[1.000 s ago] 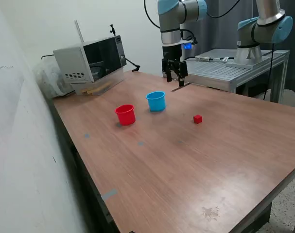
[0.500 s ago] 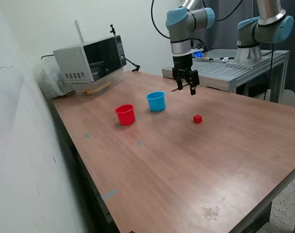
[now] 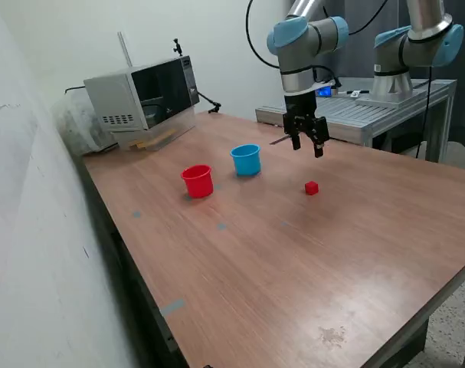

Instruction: Place red objects in the red bin, and blue objects in the blue bin.

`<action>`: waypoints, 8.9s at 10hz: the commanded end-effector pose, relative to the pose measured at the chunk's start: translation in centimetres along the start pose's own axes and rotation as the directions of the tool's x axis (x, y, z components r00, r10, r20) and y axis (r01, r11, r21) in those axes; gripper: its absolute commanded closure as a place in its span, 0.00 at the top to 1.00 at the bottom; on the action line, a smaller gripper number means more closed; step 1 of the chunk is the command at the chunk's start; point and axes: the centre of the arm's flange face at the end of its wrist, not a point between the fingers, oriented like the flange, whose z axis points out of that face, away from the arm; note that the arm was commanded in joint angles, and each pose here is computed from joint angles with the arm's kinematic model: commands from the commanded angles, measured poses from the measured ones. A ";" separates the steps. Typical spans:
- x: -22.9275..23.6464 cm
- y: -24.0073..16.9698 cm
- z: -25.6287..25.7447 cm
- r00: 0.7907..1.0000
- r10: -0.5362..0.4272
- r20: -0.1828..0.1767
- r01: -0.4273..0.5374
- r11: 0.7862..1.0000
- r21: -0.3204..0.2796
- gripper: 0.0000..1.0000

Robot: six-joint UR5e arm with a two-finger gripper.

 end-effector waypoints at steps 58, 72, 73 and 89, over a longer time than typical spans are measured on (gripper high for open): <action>-0.3 11.1 -14.0 0.999 0.025 0.028 -0.016 0.961 -0.274 0.00; -18.4 20.7 -6.4 0.960 0.264 0.089 -0.236 0.940 -0.245 0.00; -18.4 20.7 -6.1 0.960 0.264 0.089 -0.237 0.941 -0.242 0.00; -13.9 13.8 -18.7 0.984 0.137 0.113 -0.113 0.974 -0.197 1.00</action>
